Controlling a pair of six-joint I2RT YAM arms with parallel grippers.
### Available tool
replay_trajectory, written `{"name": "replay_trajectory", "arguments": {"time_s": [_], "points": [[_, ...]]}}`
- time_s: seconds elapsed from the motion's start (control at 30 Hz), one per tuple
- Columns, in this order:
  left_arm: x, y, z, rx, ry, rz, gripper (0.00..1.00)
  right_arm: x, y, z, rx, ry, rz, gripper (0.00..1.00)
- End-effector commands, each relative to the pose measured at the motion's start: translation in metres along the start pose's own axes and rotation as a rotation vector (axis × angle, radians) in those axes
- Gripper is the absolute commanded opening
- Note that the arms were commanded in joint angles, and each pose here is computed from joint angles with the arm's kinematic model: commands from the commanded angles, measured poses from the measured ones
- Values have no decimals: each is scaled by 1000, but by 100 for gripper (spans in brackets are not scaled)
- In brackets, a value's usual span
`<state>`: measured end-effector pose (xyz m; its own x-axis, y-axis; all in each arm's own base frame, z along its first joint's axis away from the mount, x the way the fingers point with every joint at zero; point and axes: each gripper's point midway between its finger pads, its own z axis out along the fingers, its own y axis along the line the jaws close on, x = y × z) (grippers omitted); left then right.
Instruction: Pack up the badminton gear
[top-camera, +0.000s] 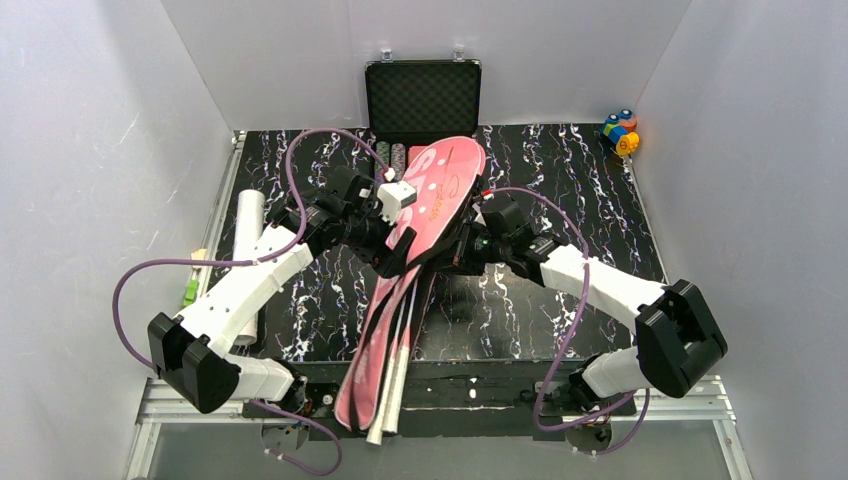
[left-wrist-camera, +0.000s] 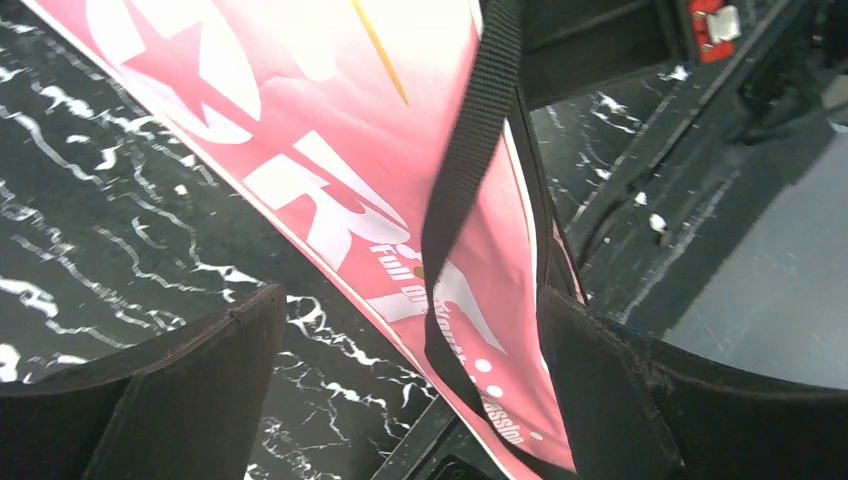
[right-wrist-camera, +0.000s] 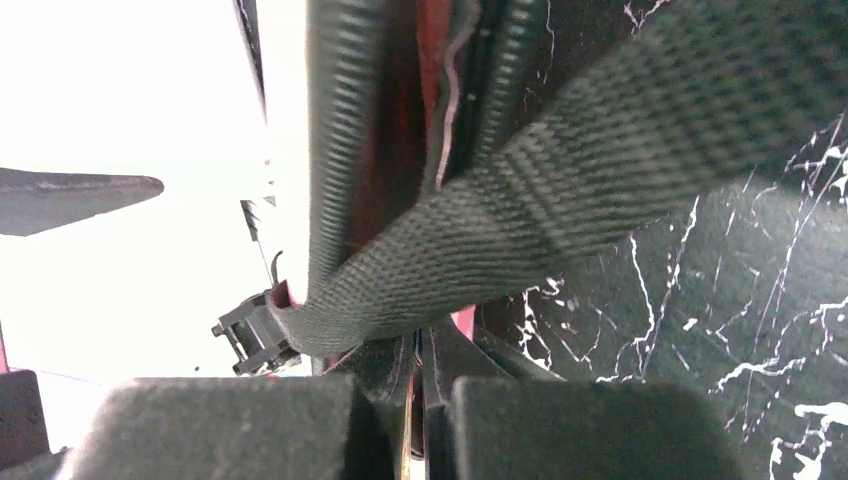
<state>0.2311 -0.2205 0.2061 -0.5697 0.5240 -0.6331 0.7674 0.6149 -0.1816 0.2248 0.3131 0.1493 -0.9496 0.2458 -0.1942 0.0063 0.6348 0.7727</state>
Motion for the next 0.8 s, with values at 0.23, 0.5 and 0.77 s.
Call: {"name": "replay_trajectory", "arguments": {"time_s": [0.23, 0.5, 0.77], "points": [[7, -46, -6, 210, -31, 24, 97, -35, 80, -45, -85, -98, -17, 1], [9, -53, -15, 181, -57, 71, 98, -38, 92, -40, -90, -87, -3, 1], [15, -58, 18, 228, -8, 31, 98, -32, 94, -34, -85, -71, -10, 1]]}}
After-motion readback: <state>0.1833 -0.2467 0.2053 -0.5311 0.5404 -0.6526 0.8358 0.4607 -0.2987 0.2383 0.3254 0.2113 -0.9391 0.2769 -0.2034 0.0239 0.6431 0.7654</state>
